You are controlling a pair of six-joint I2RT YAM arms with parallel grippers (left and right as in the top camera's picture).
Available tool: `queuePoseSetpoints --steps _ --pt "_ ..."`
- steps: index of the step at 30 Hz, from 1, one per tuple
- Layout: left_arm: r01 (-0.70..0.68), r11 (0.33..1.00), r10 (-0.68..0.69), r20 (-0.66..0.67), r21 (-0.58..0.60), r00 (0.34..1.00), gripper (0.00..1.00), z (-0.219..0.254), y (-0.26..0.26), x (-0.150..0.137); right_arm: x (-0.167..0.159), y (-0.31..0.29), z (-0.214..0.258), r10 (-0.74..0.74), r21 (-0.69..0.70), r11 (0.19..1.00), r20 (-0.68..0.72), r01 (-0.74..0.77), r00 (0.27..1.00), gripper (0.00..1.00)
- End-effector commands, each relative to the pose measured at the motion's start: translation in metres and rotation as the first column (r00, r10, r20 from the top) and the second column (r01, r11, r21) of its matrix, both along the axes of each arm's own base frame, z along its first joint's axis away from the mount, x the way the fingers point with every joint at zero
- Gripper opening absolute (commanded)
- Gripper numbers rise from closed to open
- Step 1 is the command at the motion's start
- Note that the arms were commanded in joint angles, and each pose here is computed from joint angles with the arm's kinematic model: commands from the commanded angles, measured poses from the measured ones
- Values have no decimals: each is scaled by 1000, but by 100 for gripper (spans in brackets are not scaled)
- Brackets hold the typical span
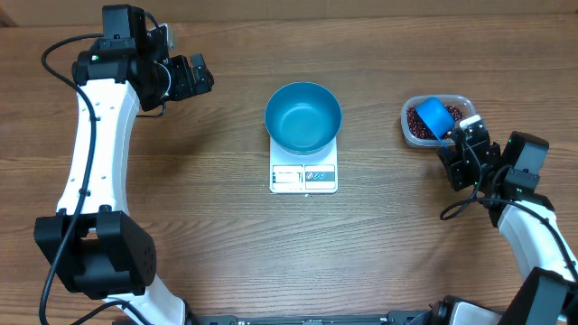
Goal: Scoop item into bowl and weigh 150g on scale
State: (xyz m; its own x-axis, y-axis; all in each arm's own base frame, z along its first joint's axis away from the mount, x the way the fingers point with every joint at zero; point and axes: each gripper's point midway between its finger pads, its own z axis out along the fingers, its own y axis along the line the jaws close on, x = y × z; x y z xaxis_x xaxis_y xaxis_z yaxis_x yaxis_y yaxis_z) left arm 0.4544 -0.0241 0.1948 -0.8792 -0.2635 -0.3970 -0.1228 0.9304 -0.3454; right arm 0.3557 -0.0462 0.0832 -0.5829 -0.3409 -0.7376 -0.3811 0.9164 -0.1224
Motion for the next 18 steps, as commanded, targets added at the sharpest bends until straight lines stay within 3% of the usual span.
queuePoseSetpoints --steps 1,7,18 --pt "21 1000 -22 57 20 998 100 20 0 1 6 -1 -2 8 8 1000 5 -8 1000 41" --pt "21 1000 -22 57 20 998 99 20 0 1 13 0 -6 21 18 1000 23 -21 1000 35" --pt "21 1000 -22 58 21 998 100 20 0 1 17 6 1 53 40 998 60 -56 997 34"
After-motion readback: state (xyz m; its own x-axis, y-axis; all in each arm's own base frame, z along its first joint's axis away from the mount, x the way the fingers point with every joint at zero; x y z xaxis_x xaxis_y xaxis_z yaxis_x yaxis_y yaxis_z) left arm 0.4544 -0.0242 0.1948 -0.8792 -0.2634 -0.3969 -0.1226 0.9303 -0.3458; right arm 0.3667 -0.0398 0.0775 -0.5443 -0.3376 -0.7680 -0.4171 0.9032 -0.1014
